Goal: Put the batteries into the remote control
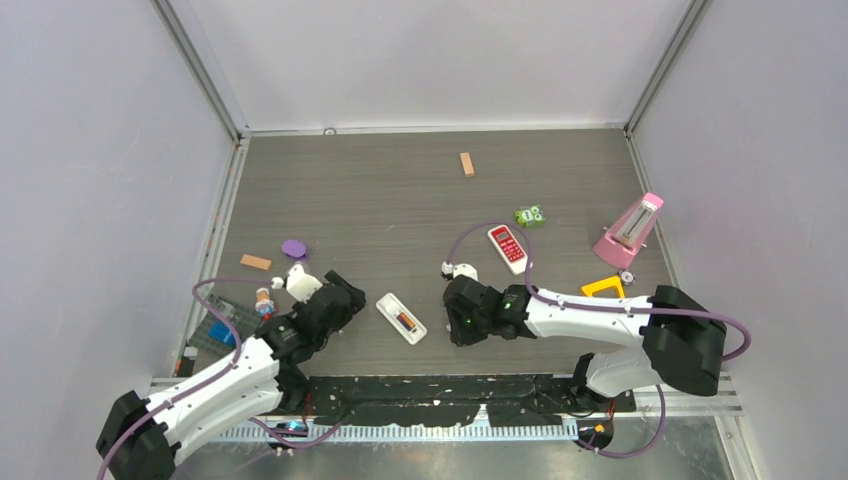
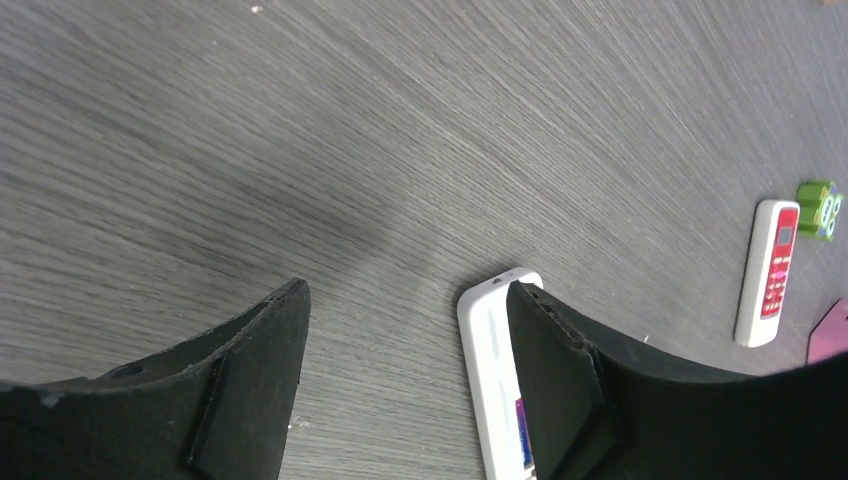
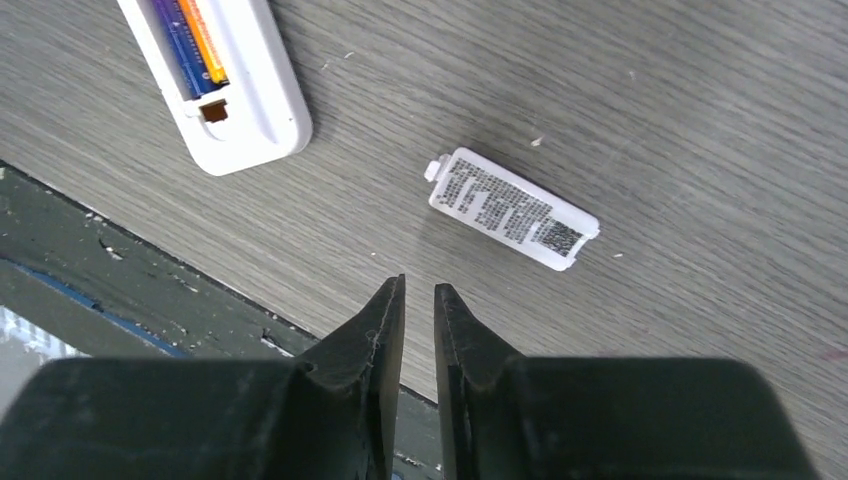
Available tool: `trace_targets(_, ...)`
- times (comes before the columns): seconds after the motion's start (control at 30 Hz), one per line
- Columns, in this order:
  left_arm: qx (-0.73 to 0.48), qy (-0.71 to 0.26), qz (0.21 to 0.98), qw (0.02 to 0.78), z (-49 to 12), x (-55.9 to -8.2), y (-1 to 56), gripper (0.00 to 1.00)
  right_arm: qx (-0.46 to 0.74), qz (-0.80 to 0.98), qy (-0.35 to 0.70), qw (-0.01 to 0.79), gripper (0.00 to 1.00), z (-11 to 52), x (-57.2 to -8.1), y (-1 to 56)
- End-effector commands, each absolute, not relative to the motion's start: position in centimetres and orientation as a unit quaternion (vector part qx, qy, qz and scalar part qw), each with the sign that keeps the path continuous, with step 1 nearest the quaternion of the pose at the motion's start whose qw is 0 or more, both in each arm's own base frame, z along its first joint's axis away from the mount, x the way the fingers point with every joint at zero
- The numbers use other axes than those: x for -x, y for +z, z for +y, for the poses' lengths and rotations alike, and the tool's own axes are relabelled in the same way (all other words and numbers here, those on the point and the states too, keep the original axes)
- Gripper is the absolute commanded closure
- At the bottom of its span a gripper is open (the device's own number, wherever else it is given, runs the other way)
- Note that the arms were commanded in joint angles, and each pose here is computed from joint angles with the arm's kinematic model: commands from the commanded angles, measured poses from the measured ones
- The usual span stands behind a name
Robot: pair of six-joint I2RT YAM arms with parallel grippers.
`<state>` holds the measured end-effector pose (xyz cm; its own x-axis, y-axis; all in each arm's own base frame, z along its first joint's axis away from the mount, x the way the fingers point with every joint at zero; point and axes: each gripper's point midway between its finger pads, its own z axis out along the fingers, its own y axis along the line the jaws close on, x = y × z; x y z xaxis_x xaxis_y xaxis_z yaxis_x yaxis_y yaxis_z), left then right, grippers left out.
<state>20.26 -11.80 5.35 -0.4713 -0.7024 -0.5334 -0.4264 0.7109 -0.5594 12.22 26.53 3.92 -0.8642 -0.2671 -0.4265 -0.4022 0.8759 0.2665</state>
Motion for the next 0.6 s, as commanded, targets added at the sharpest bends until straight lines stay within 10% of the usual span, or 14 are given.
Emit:
trace_targets(0.0, 0.288, -0.172, 0.841, 0.425, -11.6, -20.8, 7.8, 0.28, 0.214, 0.925, 0.245, 0.196, 0.78, 30.0, -11.3, 5.7)
trace_targets(0.57, 0.293, -0.165, 0.800, 0.497, -7.7, -20.1, 13.4, 0.23, 0.350, 0.897, 0.187, 0.196, 0.84, 39.6, -10.2, 3.7)
